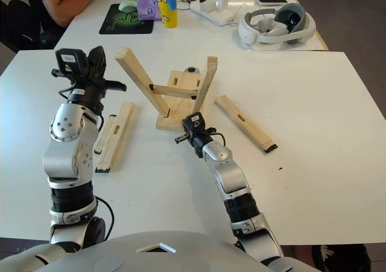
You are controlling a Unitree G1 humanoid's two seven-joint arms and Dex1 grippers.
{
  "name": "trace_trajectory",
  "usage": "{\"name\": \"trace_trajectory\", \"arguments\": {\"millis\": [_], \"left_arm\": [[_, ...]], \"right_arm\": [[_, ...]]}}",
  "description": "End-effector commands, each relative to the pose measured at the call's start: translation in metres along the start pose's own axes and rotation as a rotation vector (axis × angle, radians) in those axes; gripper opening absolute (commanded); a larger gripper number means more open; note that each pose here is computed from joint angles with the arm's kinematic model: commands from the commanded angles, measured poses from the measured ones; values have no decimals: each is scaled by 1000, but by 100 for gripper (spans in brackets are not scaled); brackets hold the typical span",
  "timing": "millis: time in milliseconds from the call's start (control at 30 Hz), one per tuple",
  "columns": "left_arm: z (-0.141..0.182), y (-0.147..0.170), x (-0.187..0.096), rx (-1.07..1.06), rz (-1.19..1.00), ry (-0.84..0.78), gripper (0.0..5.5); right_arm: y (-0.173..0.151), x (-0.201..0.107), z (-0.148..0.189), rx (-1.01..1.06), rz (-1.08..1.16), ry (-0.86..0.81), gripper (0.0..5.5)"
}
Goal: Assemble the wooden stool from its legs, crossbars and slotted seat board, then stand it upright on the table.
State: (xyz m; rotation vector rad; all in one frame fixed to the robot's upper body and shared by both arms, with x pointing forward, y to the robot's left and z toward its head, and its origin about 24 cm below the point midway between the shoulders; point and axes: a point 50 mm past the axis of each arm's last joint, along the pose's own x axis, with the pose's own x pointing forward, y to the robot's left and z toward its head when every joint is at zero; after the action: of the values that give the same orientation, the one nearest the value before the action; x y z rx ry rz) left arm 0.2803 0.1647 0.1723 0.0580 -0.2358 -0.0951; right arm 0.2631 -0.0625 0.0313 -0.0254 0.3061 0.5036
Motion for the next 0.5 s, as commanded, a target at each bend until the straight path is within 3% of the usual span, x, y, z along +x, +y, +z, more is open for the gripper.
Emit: {"name": "trace_trajectory", "arguments": {"millis": [33, 267, 433, 500], "left_arm": [[51, -1, 6, -13, -30, -236, 2], [137, -14, 14, 24, -120, -582, 2], [136, -14, 64, -101, -184, -336, 2], [100, -22, 80, -133, -235, -86, 2]], "right_arm": [[-5, -4, -26, 4, -48, 131, 0], [3, -5, -38, -9, -14, 196, 0], [8, -4, -40, -18, 6, 208, 0], [9, -2, -40, -29, 17, 211, 0]]}}
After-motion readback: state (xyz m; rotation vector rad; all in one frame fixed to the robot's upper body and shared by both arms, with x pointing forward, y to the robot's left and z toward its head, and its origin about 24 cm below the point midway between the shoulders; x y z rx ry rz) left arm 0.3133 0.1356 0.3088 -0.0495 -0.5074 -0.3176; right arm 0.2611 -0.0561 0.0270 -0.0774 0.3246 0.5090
